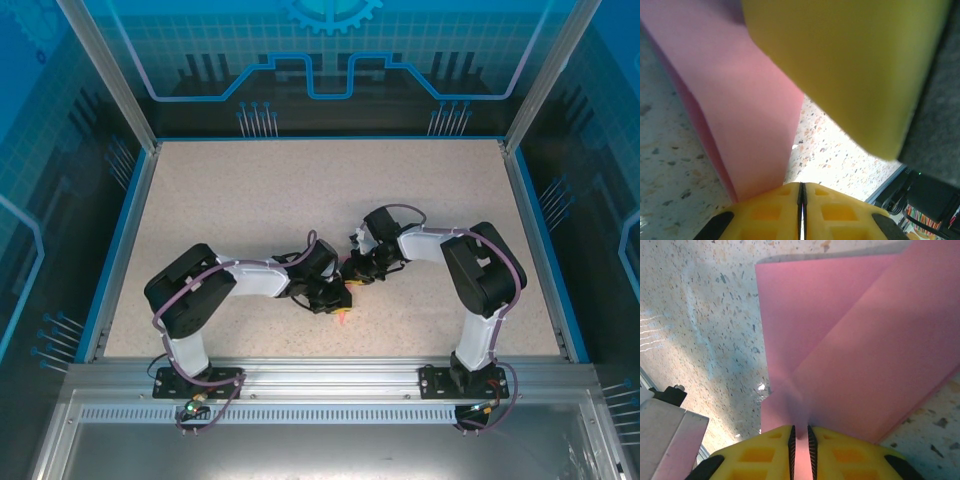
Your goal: Fold a paper plane with a square sheet of paper (fold left side to right side)
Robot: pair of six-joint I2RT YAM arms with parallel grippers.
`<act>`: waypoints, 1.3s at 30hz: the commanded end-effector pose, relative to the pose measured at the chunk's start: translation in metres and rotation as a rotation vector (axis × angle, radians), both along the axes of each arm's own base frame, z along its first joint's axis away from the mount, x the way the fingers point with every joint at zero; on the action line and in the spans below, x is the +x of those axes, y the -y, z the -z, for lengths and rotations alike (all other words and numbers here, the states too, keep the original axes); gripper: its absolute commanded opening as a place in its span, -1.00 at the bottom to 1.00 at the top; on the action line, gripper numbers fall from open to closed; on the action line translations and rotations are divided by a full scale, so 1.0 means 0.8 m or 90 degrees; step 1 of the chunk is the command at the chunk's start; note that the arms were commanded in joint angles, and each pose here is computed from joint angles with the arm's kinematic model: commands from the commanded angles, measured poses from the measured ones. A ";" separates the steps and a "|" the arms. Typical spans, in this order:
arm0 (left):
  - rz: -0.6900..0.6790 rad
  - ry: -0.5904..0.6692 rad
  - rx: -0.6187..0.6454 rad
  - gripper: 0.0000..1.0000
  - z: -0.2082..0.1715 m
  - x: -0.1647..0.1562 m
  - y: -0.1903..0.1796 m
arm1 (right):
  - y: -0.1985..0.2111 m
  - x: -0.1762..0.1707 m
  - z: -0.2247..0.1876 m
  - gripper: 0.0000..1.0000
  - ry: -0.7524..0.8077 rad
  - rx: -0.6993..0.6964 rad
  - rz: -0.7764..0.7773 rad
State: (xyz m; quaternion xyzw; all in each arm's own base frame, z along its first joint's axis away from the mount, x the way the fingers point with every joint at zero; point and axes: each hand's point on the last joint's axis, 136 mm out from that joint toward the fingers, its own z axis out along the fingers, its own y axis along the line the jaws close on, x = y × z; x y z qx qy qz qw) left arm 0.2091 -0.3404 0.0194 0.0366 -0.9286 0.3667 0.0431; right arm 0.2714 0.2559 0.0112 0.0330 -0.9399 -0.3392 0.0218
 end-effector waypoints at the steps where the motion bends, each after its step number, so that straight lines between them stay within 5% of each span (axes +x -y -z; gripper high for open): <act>1: 0.004 -0.030 0.026 -0.77 0.021 -0.020 -0.016 | 0.030 -0.012 0.040 -0.62 -0.038 -0.081 0.016; 13: 0.026 -0.073 0.065 -0.79 0.040 -0.076 -0.046 | 0.032 -0.007 0.037 -0.62 -0.035 -0.081 0.020; 20: 0.035 -0.036 0.008 -0.77 0.010 -0.076 -0.039 | 0.022 0.013 0.010 -0.57 0.008 -0.047 0.016; 29: -0.024 0.120 -0.018 -0.31 -0.064 -0.027 -0.054 | 0.037 0.060 -0.086 -0.10 0.162 -0.062 0.048; 39: -0.203 0.263 0.139 0.29 -0.104 0.035 -0.153 | 0.065 -0.003 -0.092 0.31 0.161 -0.198 0.065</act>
